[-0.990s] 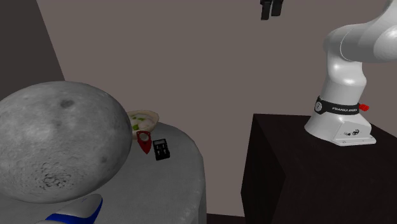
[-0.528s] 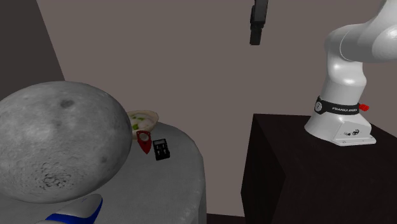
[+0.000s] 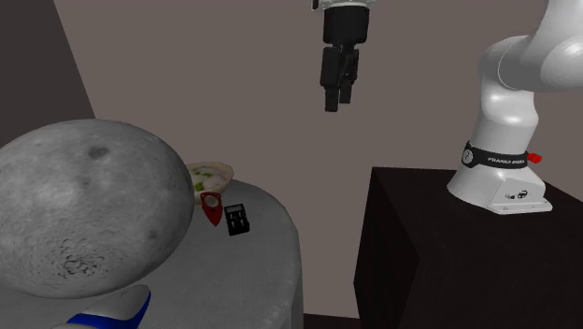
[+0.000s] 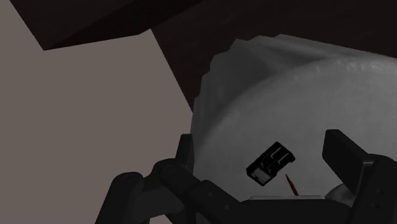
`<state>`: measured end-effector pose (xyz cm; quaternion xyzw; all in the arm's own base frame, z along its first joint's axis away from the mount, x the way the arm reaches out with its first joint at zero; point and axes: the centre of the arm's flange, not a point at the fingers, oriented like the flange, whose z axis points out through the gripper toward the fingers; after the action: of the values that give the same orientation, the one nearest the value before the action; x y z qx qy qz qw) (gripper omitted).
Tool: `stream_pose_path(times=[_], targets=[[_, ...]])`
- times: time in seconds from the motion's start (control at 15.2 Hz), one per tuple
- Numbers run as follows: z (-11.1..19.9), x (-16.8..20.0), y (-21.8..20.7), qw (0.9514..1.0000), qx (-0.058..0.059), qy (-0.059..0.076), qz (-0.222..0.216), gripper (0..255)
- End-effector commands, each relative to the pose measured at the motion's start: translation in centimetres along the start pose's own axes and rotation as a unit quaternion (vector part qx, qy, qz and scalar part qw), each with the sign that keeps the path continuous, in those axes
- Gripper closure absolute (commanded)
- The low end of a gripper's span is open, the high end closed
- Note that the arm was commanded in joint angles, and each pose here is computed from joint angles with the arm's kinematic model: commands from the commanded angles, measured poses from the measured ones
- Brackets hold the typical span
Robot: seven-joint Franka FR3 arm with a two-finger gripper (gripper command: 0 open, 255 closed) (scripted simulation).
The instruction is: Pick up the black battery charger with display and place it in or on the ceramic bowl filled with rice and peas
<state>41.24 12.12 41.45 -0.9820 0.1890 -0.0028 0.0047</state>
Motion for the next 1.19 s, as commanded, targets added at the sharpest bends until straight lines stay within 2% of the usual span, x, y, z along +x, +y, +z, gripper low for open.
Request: stream_pose_path(times=[0.0, 0.26, 0.53, 0.79, 1.12], targets=[[2.1, 1.0, -1.4, 0.9996, 0.001, 0.002, 0.028, 0], [5.9, 3.7, -3.7, 0.9967, 0.002, 0.004, 0.081, 0], [9.8, 6.6, -5.7, 0.991, 0.002, 0.007, 0.134, 0], [13.6, 9.8, -7.4, 0.9825, 0.002, 0.01, 0.186, 0], [18.3, 13.9, -9.1, 0.968, 0.003, 0.013, 0.25, 0]])
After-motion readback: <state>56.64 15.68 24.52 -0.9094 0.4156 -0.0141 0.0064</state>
